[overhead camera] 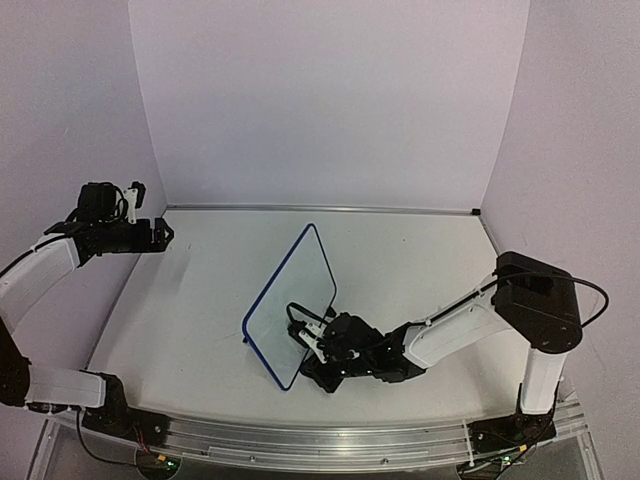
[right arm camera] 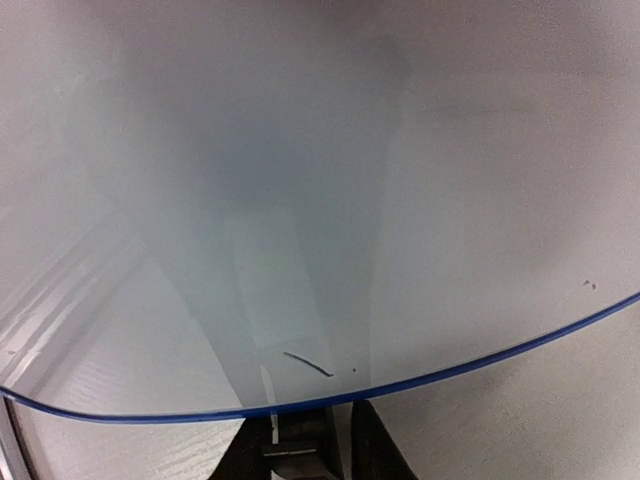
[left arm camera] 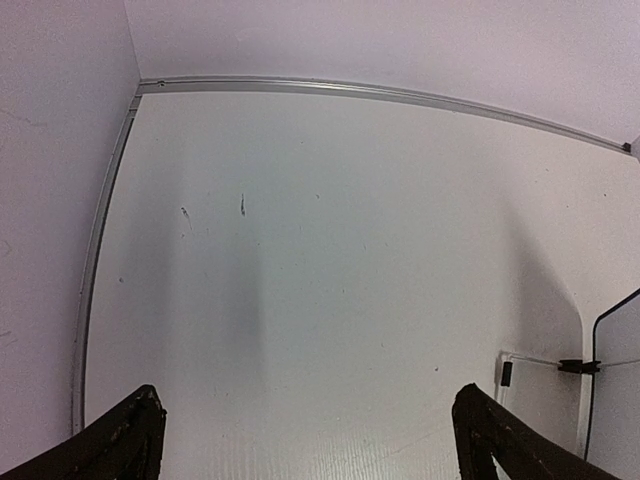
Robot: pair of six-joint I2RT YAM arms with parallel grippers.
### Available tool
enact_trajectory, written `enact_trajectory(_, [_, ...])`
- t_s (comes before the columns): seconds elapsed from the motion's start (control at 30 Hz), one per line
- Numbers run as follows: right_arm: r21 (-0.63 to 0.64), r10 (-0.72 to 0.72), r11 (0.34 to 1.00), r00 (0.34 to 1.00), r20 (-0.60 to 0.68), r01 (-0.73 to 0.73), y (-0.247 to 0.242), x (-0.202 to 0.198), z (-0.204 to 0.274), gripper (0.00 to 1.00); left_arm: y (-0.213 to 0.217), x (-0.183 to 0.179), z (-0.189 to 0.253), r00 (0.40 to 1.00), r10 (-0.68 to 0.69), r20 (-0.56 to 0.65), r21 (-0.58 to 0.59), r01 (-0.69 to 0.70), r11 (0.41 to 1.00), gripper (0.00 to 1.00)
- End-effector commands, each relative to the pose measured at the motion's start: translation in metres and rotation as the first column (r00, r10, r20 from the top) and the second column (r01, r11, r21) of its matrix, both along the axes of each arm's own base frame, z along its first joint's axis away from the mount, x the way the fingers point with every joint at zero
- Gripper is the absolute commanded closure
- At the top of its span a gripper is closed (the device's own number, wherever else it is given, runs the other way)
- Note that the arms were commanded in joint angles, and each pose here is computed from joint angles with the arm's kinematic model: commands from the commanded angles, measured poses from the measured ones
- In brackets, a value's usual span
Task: Write a sentence on the whiteboard
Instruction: Pick up the whiteboard stand from the center of the board, then move the whiteboard stand to the center of the board.
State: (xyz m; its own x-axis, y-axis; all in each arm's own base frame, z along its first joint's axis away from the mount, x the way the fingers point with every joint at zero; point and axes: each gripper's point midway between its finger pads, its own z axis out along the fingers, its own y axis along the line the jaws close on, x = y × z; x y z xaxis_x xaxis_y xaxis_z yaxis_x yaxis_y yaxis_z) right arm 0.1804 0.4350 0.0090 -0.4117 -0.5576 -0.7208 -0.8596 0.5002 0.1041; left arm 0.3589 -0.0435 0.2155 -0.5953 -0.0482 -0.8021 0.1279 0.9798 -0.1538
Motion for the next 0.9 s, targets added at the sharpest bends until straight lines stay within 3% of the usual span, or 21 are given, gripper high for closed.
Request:
enact_trajectory(0.0, [0.008,-0.094,0.996,0.995,0.031,0.093,0.001,0.001,-0.009,0.84,-0.001,0.005,0.007,1.0,-0.007,0.024,-0.004,0.007,1.0,0.01])
enact_trajectory(0.27, [0.034,-0.28,0.96,0.953,0.113,0.278,-0.001,0.004,-0.004,1.0,-0.001,0.005,0.007,1.0,-0.005,0.018,-0.008,0.006,1.0,0.01])
enact_trajectory(0.43, [0.043,-0.399,0.917,0.909,0.122,0.397,-0.001,0.008,-0.004,1.0,-0.001,0.005,0.007,1.0,-0.007,0.02,-0.011,0.007,1.0,0.01])
enact_trajectory(0.67, [0.012,-0.603,0.794,0.785,0.143,0.608,-0.017,0.028,-0.007,1.0,-0.002,0.004,0.009,1.0,-0.008,0.022,-0.016,0.009,1.0,0.01])
enact_trajectory(0.87, [-0.008,-0.696,0.703,0.69,0.197,0.711,-0.016,0.042,-0.007,1.0,-0.001,0.003,0.013,1.0,-0.004,0.03,-0.014,0.005,1.0,0.01])
